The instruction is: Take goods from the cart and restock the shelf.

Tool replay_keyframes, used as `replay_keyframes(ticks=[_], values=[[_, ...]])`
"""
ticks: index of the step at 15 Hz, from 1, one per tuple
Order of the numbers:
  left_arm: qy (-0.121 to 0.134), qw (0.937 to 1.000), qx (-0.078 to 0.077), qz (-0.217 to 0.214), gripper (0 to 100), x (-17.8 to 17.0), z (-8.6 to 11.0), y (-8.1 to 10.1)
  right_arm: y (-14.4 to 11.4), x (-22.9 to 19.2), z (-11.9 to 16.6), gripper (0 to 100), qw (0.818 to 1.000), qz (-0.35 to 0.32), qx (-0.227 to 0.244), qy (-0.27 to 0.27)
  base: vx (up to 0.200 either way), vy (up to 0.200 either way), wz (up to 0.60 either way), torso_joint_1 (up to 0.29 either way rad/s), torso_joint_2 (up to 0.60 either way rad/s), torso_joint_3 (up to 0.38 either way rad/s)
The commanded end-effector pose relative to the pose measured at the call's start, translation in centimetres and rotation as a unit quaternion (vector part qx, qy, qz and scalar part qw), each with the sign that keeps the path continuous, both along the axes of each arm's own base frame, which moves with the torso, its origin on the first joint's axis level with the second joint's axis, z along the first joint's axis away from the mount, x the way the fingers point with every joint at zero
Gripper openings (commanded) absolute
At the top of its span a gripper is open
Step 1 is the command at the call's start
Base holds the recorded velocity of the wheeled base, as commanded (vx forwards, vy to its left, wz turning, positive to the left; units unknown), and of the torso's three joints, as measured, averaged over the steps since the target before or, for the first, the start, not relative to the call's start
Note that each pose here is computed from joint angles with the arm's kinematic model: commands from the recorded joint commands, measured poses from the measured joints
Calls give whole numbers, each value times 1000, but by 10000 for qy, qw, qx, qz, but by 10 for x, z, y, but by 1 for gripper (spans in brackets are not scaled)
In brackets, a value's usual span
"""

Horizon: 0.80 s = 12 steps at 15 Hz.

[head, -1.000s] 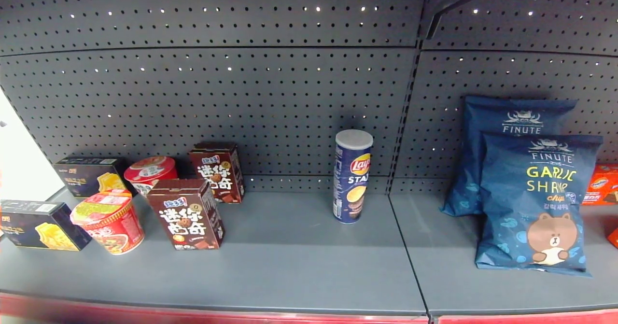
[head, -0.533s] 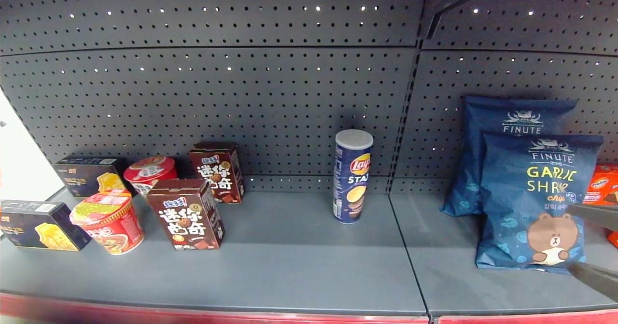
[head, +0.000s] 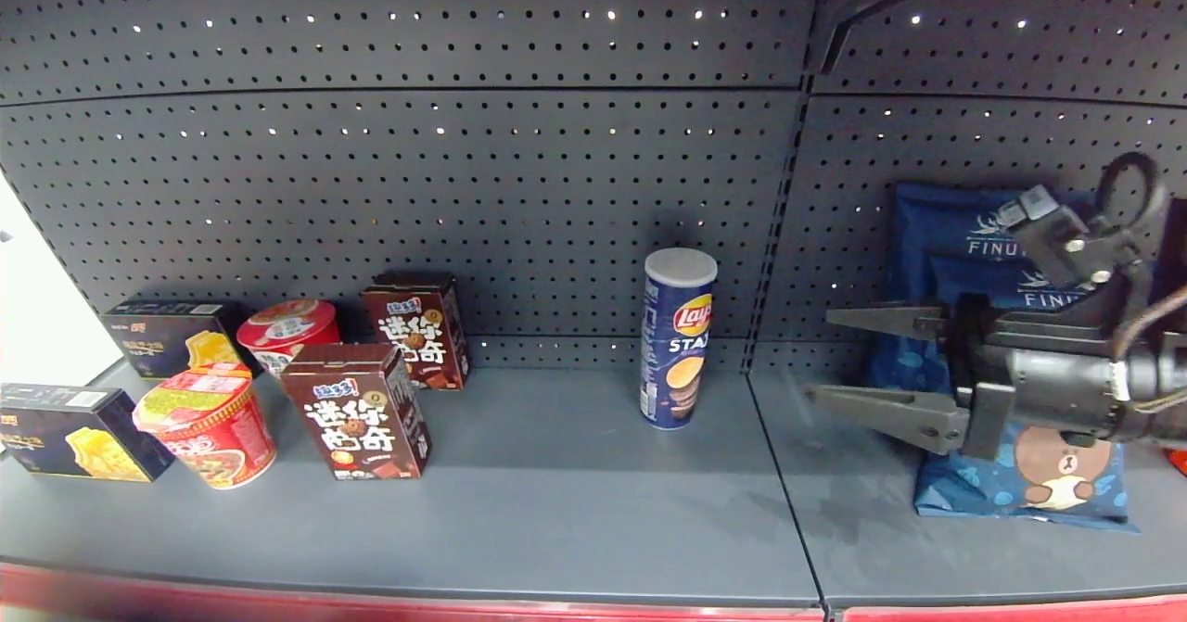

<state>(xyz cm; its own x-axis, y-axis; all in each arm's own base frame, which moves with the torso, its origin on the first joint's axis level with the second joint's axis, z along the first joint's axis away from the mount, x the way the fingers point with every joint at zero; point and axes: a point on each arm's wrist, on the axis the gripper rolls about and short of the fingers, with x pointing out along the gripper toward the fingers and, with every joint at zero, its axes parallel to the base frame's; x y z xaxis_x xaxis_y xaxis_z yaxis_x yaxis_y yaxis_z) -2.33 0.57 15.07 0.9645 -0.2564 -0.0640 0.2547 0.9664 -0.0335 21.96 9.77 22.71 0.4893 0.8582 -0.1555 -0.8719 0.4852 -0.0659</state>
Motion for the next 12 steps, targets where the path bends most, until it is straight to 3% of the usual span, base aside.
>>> replay_keyframes(ticks=[1,6,12], values=[[20,10000,-39,-10,0,0,-1,0,6,54,-34,100,9994,239,-110,231,0,0,0,0,0,0],[14,9999,-104,-29,0,-2,-3,0,23,107,-50,100,9976,636,0,281,0,0,0,0,0,0],[55,9999,-109,-43,0,-2,-6,1,39,141,-75,100,9965,696,-50,450,0,0,0,0,0,0]])
